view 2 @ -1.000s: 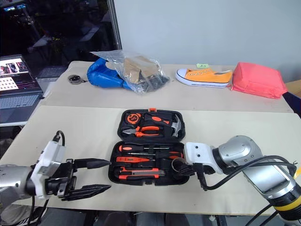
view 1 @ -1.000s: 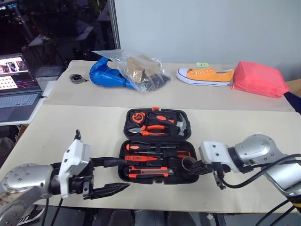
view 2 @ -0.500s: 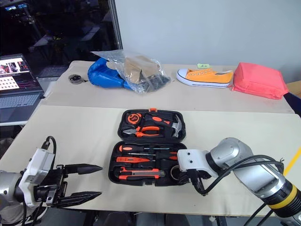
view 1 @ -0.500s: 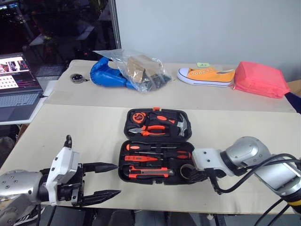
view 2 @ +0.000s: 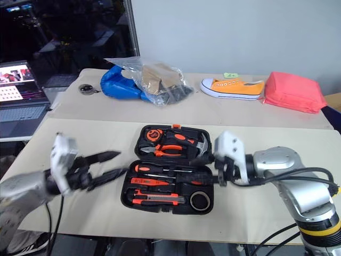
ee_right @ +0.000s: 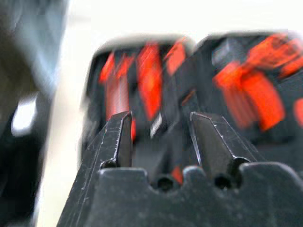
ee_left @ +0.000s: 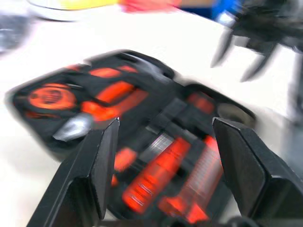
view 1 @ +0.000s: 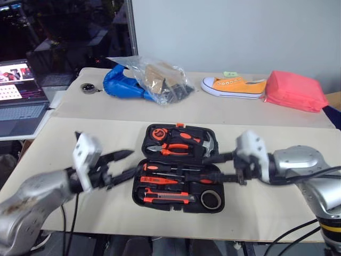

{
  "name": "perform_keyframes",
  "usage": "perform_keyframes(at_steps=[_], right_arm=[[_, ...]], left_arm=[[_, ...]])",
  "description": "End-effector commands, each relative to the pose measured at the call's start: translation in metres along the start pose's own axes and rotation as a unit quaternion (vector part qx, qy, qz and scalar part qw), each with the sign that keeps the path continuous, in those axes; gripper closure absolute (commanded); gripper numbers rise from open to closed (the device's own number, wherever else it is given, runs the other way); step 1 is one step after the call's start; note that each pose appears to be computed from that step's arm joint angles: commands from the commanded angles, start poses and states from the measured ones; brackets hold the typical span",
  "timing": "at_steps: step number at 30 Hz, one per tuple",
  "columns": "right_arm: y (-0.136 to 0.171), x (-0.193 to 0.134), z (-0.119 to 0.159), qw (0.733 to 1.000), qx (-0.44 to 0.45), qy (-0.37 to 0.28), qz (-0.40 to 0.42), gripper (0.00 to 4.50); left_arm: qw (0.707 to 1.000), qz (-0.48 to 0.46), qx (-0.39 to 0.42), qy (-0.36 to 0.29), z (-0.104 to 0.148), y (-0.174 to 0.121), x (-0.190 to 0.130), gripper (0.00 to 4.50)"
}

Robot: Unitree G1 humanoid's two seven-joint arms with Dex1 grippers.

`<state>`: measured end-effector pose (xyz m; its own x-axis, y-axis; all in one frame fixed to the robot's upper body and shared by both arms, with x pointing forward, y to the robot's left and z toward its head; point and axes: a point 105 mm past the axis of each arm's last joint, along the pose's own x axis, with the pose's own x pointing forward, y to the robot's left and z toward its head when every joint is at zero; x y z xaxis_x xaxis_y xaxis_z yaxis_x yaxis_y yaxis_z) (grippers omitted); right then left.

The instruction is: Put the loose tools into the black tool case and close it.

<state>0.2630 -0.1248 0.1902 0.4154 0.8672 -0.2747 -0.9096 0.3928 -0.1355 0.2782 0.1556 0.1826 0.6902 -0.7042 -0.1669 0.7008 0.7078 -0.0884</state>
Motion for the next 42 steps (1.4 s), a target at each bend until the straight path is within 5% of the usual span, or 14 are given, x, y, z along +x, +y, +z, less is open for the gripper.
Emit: perform_keyframes(at_steps=[1,8,17,19,27,36,42], right_arm=[[-0.038,-0.014,-0.007,0.987,0.057,0.045,-0.145,2.17],[-0.077,-0.023,-0.049,0.946,0.163,0.163,-0.23,2.17],[-0.09,0.012,-0.064,0.93,0.25,0.172,-0.207,2.17],[-0.091,0.015,-0.067,0.928,0.258,0.174,-0.206,2.12],[-0.089,0.018,-0.072,0.928,0.261,0.177,-0.2,4.45],[-0.105,0.039,-0.057,0.937,0.249,0.127,-0.212,4.45],[-0.134,0.057,-0.031,0.956,0.152,0.052,-0.245,4.45]], left_arm=[[0.994,0.058,-0.071,0.055,-0.002,0.031,0.019,1.13],[0.98,0.069,-0.151,0.11,0.002,0.061,0.062,1.13],[0.962,0.069,-0.204,0.167,-0.021,0.067,0.073,1.13],[0.96,0.068,-0.209,0.174,-0.026,0.066,0.074,1.65],[0.957,0.064,-0.229,0.164,-0.031,0.065,0.08,4.43],[0.967,0.063,-0.224,0.108,-0.01,0.078,0.091,4.43],[0.989,0.071,-0.105,0.078,0.013,0.094,0.106,4.43]])
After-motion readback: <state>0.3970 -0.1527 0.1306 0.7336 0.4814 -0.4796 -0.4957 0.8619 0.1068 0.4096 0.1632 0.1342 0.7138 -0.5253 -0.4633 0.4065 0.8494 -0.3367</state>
